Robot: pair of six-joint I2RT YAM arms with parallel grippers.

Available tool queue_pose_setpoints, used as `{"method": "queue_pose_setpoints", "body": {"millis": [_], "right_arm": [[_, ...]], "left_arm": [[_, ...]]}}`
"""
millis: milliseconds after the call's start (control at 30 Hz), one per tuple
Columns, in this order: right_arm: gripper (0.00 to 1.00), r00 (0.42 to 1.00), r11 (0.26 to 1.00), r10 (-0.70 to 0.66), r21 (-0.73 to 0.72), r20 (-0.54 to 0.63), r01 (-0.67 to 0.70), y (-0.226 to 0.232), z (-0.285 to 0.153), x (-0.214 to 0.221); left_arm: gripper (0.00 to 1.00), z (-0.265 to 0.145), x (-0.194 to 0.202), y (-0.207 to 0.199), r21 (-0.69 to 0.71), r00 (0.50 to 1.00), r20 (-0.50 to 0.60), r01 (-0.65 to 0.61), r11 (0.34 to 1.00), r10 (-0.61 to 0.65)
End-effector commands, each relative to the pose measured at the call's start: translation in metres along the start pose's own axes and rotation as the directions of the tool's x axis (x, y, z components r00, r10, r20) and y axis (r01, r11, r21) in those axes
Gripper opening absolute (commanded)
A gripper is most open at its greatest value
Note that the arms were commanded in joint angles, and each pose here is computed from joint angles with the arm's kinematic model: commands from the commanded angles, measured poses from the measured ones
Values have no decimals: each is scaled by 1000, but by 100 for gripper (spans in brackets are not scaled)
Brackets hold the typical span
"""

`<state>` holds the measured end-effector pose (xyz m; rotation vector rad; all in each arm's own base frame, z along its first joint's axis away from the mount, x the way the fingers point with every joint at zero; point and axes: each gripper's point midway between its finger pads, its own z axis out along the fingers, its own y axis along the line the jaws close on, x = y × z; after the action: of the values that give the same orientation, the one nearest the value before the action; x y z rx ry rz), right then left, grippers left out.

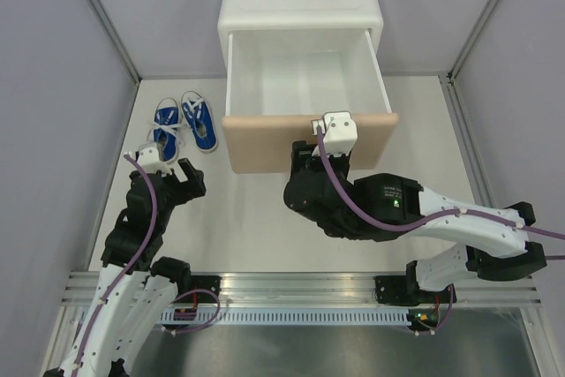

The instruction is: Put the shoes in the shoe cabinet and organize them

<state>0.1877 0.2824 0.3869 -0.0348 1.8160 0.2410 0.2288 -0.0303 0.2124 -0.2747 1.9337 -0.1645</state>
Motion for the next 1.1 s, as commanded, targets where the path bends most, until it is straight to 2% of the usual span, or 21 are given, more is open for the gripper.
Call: {"method": "queue_pose_setpoints", "body": {"millis": [0,600,700,767,833,967,1067], "right_arm": [[8,998,996,68,-60,-20,-69,0,-20,-7],[10,996,985,84,-148,-35,-88,21,-42,-1],[14,996,985,82,-148,-40,-87,21,-44,1],[23,996,985,82,-148,-43,-88,20,-46,1],[24,995,984,86,-151,-44,-91,17,-48,0],[22,995,984,86,-152,-46,-92,12,-51,0],[14,995,983,92,-157,-50,-98,9,-52,0]], "left_arm": [[100,1,-9,2,-6,999,41,-24,1000,25],[100,2,-9,2,-9,999,40,-22,1000,22],[100,2,-8,2,-9,999,39,-22,1000,22],[100,2,-9,2,-9,999,39,-22,1000,22],[100,2,-8,2,-10,999,38,-22,1000,23],[100,2,-9,2,-8,999,39,-22,1000,22],[100,2,-8,2,-8,999,37,-24,1000,24]]}}
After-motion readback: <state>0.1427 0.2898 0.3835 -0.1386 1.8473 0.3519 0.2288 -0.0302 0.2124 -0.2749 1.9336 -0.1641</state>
